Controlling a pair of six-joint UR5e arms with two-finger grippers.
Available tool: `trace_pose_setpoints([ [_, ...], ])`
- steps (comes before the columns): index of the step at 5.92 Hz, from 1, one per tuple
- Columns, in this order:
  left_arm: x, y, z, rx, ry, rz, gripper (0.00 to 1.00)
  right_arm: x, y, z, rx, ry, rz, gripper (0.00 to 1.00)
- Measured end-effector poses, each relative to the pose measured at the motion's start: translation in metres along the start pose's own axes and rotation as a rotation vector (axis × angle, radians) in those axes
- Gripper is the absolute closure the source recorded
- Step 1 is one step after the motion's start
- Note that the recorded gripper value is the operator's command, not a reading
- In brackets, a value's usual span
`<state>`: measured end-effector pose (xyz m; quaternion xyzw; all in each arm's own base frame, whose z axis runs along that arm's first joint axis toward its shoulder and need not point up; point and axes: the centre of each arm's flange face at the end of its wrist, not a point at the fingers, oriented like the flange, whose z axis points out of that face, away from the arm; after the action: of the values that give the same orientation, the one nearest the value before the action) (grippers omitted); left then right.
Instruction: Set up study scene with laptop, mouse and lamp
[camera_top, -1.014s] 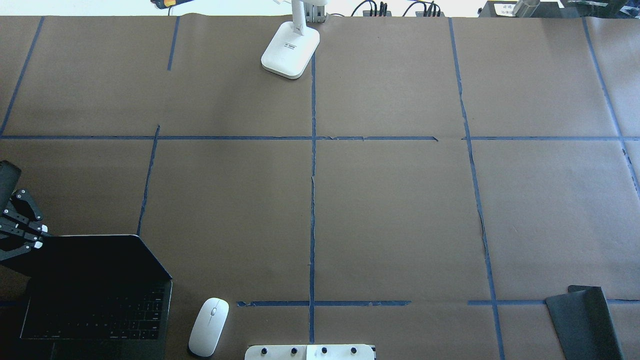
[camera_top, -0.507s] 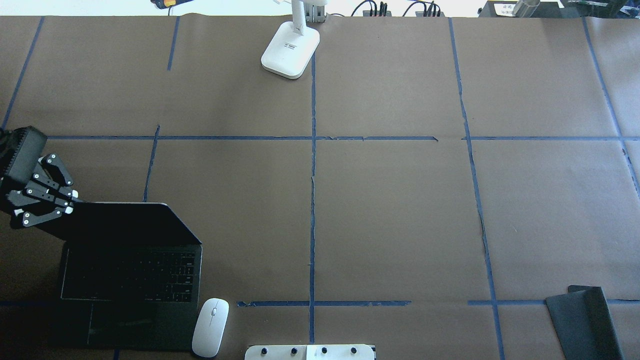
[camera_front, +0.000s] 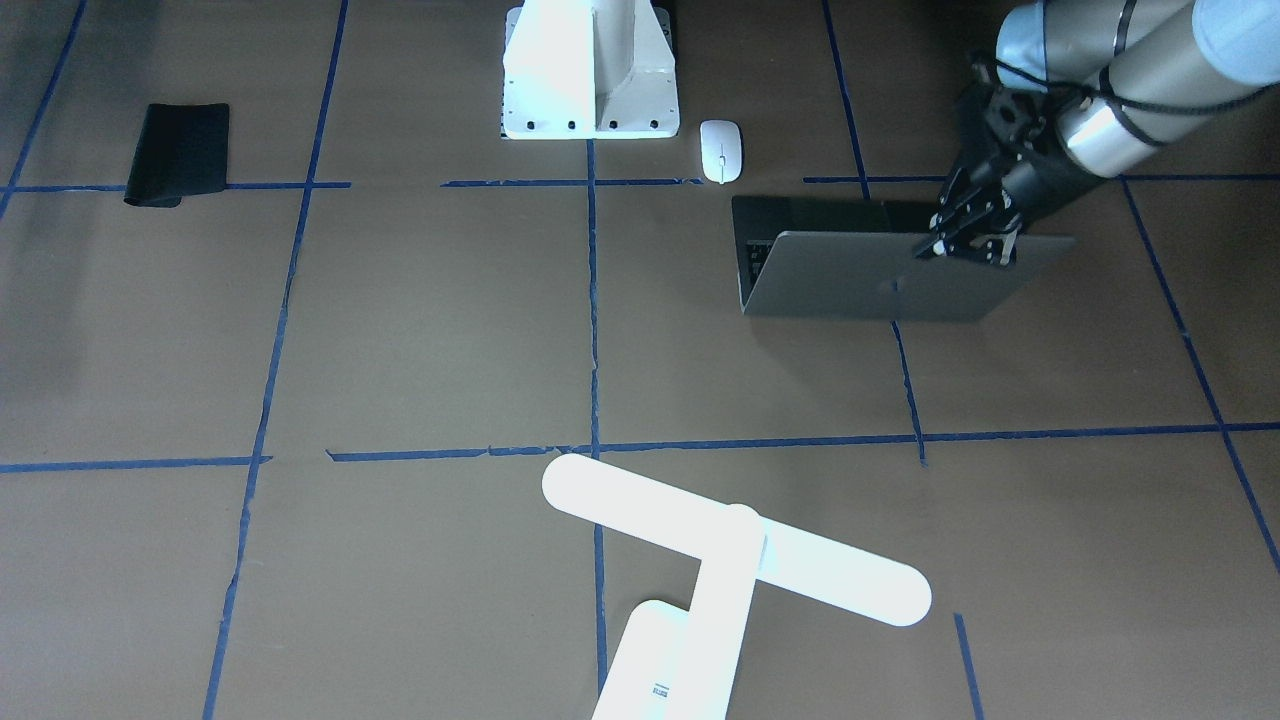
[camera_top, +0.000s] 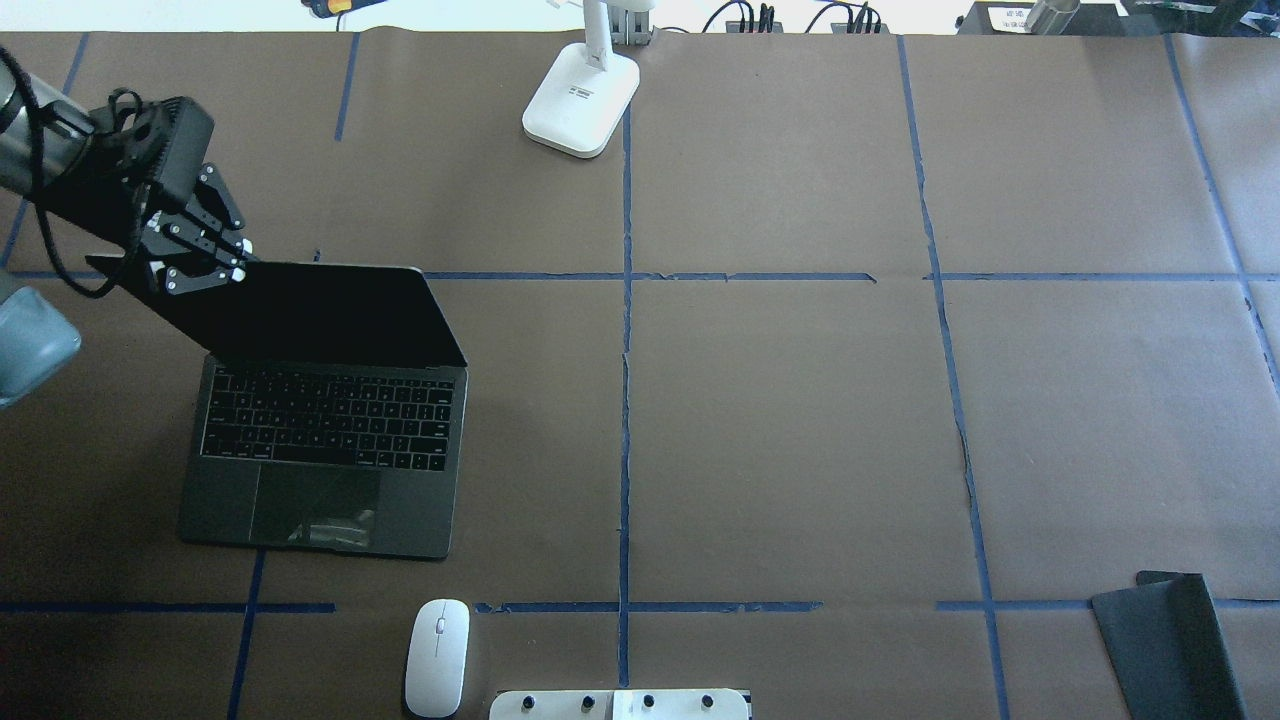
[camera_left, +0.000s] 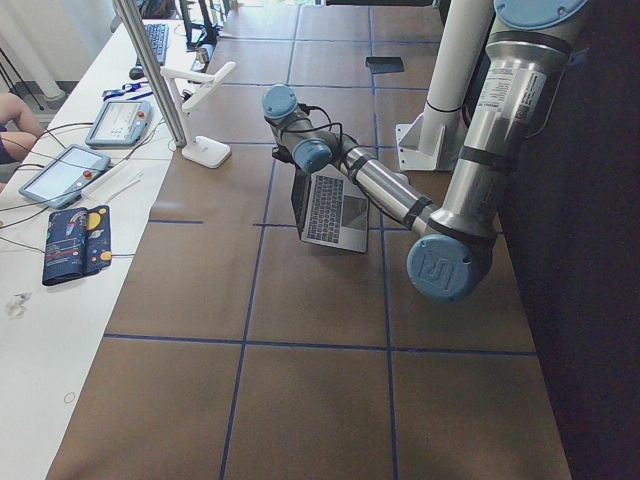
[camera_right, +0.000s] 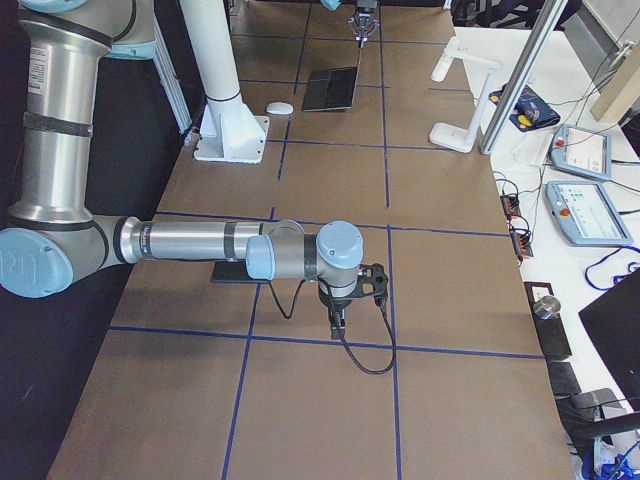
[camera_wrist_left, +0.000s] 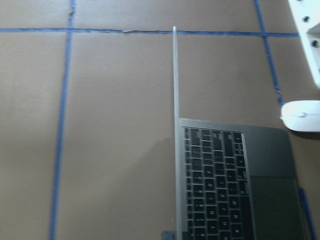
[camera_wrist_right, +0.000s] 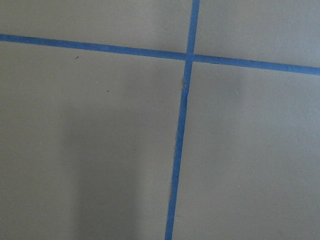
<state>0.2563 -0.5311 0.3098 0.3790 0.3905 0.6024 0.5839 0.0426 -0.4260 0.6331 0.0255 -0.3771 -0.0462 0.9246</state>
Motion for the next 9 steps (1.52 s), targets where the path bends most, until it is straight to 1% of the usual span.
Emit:
trace_pose_setpoints([
  [2,-0.09,-0.07,0.02,-0.002,-0.006,-0.039,1.0,0.0,0.0,0.0,0.0,-0.002,0.0,0.0],
  [3,-0.125,-0.1,0.027,-0.009,-0.012,-0.06,1.0,-0.001,0.0,0.0,0.0,-0.003,0.001,0.0],
  [4,-0.151,-0.121,0.031,-0.024,-0.025,-0.074,0.99,0.0,0.0,0.0,-0.001,-0.004,0.002,0.0],
  [5,-0.169,-0.132,0.036,-0.035,-0.033,-0.082,0.97,0.0,0.0,0.001,-0.002,-0.004,0.003,0.0],
  [6,-0.177,-0.134,0.04,-0.04,-0.036,-0.087,0.95,0.001,0.0,0.001,-0.003,-0.005,0.004,0.0],
  [7,-0.183,-0.131,0.044,-0.042,-0.038,-0.089,0.91,0.001,0.0,0.002,-0.003,-0.005,0.004,0.0],
  [8,-0.187,-0.126,0.047,-0.041,-0.041,-0.091,0.69,0.001,0.001,0.002,-0.004,-0.005,0.004,0.0],
  [9,-0.19,-0.122,0.049,-0.038,-0.046,-0.103,0.4,0.001,0.001,0.002,-0.004,-0.005,0.004,0.0],
])
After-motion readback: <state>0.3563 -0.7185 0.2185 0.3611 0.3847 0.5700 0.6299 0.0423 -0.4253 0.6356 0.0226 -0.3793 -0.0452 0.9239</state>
